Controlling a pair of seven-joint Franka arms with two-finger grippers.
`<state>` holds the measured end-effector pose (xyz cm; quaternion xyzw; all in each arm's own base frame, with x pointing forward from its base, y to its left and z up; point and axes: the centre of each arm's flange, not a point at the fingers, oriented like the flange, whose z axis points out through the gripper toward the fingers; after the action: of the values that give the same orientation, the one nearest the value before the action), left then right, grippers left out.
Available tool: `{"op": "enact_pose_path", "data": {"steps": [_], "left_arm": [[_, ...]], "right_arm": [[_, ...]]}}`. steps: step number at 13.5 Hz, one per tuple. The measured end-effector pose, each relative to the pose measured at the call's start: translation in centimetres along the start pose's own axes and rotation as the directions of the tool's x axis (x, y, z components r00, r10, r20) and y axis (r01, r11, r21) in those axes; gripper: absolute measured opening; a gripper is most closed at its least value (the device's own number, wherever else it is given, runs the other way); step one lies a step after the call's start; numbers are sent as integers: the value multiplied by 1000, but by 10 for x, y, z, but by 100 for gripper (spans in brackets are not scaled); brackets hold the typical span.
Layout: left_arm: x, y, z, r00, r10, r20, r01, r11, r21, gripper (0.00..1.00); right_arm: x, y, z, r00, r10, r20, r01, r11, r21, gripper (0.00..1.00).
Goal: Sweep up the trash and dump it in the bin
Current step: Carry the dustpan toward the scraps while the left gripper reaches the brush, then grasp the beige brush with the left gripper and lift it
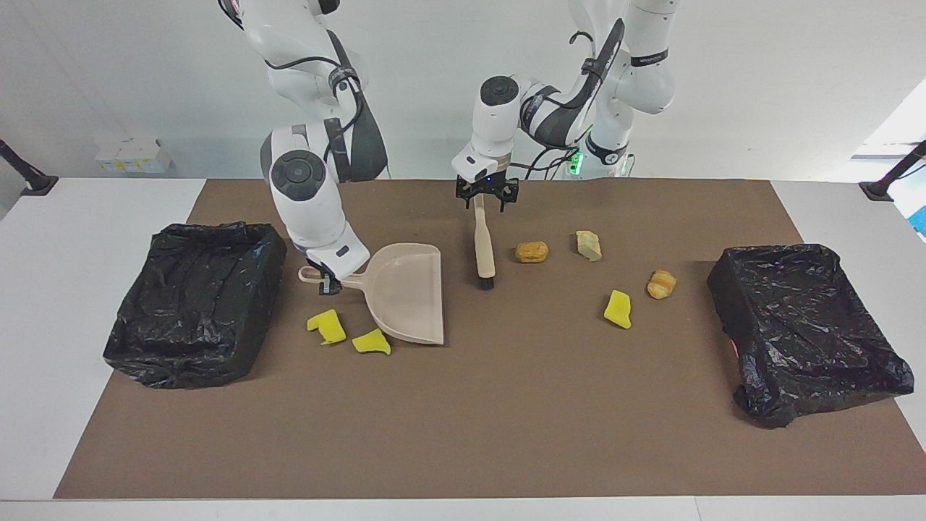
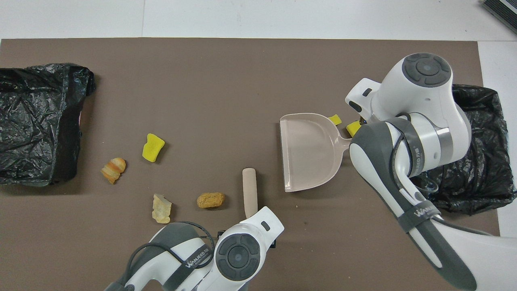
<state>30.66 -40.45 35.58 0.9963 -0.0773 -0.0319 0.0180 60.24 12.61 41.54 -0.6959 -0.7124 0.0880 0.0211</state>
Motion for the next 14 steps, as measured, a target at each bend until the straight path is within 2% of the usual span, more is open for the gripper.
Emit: {"op": "enact_pose_path", "data": {"steps": [2, 7, 8, 10, 12, 14], "left_arm": [[-1, 0, 2, 1000, 1, 3, -1, 1000, 3, 74], [-4, -3, 8, 1000, 1, 13, -1, 1000, 12, 67], [-4, -3, 8, 1000, 1, 13, -1, 1000, 13, 55], [-5, -3, 8, 1000, 1, 14, -1, 1000, 13, 50], [-4, -4, 9, 1000, -1, 16, 1, 1000, 15, 25], [-2, -7, 7, 1000, -8, 22, 8, 1000, 19, 25]], "right_arm": [[2, 0, 2, 1000, -4, -1, 4, 1000, -5, 32], [3, -4, 5, 1000, -5, -2, 5, 1000, -14, 32], [3, -4, 6, 1000, -6, -2, 6, 1000, -14, 32], [5, -4, 6, 1000, -9, -2, 9, 1000, -15, 32], [11, -5, 5, 1000, -12, 0, 12, 1000, -17, 32], [19, -8, 3, 1000, -25, 7, 25, 999, -25, 32]]}}
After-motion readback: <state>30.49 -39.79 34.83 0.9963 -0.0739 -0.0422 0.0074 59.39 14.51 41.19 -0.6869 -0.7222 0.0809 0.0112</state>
